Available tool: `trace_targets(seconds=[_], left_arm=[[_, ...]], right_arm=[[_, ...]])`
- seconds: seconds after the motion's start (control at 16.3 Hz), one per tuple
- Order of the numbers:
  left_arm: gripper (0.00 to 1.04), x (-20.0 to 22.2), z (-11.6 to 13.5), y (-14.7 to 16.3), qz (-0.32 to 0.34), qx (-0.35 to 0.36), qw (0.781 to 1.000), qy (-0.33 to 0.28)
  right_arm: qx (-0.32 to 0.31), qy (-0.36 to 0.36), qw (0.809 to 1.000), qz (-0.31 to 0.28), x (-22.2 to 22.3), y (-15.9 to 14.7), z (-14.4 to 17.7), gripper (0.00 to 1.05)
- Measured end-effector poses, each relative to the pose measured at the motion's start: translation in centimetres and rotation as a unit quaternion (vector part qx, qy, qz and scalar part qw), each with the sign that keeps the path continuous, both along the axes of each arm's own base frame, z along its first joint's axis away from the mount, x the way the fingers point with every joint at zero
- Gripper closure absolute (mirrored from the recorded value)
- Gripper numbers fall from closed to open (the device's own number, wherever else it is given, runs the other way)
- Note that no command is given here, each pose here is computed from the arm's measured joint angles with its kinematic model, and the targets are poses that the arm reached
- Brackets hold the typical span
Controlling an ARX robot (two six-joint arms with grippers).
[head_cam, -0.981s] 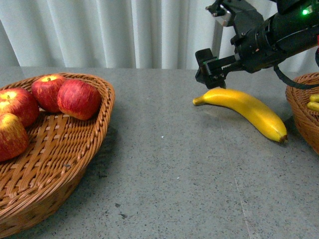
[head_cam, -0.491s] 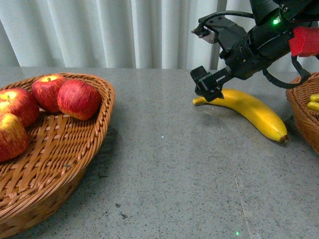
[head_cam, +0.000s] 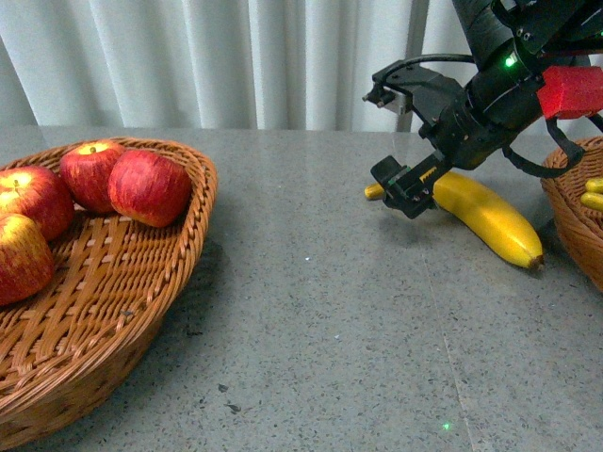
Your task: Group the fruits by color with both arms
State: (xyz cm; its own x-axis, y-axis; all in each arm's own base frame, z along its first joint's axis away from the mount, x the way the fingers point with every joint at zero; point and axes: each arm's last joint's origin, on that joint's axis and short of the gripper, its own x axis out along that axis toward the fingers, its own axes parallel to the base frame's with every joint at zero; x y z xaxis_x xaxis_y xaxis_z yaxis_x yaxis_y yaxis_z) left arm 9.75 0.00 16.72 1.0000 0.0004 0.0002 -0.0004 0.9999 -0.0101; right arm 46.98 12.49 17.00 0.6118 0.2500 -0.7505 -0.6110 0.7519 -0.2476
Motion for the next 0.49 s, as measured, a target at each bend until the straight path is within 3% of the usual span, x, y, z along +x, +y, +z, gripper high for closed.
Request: trace_targets(seconds=[0.18, 0.31, 0.49], left_arm=[[0.07, 0.00, 0.00, 0.00, 0.000, 0.000, 1.000, 0.000], [0.07, 0.00, 0.00, 0.00, 0.000, 0.000, 1.000, 0.000], [0.07, 0.00, 0.00, 0.00, 0.000, 0.000, 1.000, 0.000]], right_arm=[[-0.012, 0.005, 1.000, 0.011, -0.24, 0.30, -0.42, 0.08], [-0.013, 0.004, 1.000, 0.022, -0.38, 0.67, -0.54, 0.37], [0.006, -0.008, 1.000, 0.029, -0.42, 1.00, 0.19, 0.68]])
